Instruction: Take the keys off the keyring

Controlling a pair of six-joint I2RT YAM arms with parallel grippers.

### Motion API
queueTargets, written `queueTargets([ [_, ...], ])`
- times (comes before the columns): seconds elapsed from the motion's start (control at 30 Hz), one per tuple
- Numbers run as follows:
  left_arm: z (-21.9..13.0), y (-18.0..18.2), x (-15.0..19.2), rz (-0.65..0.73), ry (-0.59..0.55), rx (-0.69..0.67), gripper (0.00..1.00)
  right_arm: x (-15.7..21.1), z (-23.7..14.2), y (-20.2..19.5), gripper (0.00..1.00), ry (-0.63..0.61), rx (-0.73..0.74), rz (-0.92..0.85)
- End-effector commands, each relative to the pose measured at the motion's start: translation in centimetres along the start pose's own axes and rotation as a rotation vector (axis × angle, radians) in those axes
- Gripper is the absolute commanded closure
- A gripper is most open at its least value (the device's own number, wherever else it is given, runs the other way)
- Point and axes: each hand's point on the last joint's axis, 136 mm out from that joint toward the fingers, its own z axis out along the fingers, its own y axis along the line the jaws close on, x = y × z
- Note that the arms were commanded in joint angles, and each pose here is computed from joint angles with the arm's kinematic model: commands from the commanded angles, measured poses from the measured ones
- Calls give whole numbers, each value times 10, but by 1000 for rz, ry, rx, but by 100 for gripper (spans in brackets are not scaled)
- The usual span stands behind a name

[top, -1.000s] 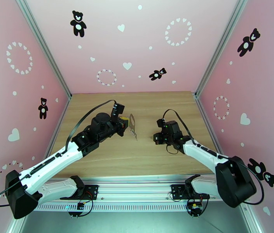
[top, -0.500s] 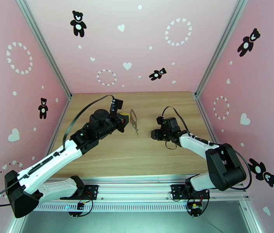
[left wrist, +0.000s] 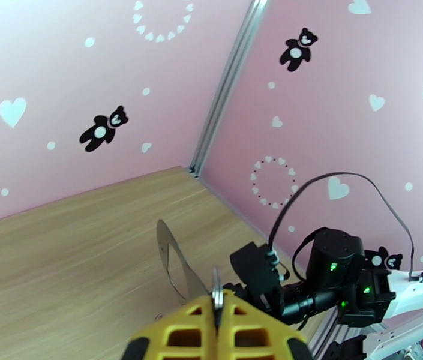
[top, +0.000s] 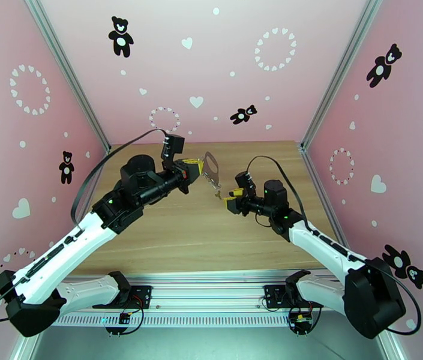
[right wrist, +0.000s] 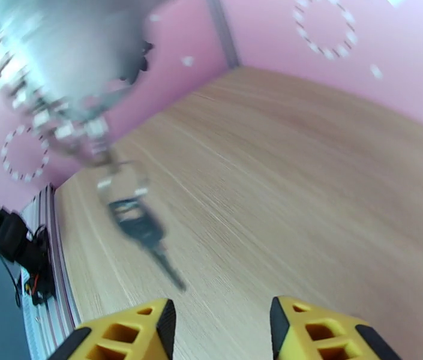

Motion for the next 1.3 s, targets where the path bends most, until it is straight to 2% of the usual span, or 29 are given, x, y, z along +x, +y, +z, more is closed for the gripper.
queueTargets([
  [0.0, -2, -18, -10, -3, 10, 84, 100, -23, -1, 28, 51, -83, -96, -215],
  [0.07, -1, -22, -13, -4, 7, 107, 100, -30, 1, 36, 50, -98, -116, -249],
  [0.2, 0, -28, -17, -14, 1, 134, 100, -42, 2, 29, 50, -125, -53, -276],
  [0.33, -2, -32, -18, -23, -2, 156, 100, -56, -10, 26, 50, -196, 20, -311],
  [0.4, -3, -33, -19, -30, -8, 159, 100, -61, -16, 32, 52, -217, 7, -326],
  [0.73, -8, -41, -27, -42, -36, 190, 100, -51, -16, 36, 60, -168, -18, -318],
  [0.97, -12, -43, -30, -47, -51, 198, 100, -53, -22, 39, 74, -175, -17, -315],
  [1.13, -15, -44, -33, -45, -64, 198, 100, -47, -19, 36, 74, -157, -10, -300],
  [1.27, -18, -47, -36, -46, -73, 206, 100, -47, -17, 33, 70, -154, -1, -289],
])
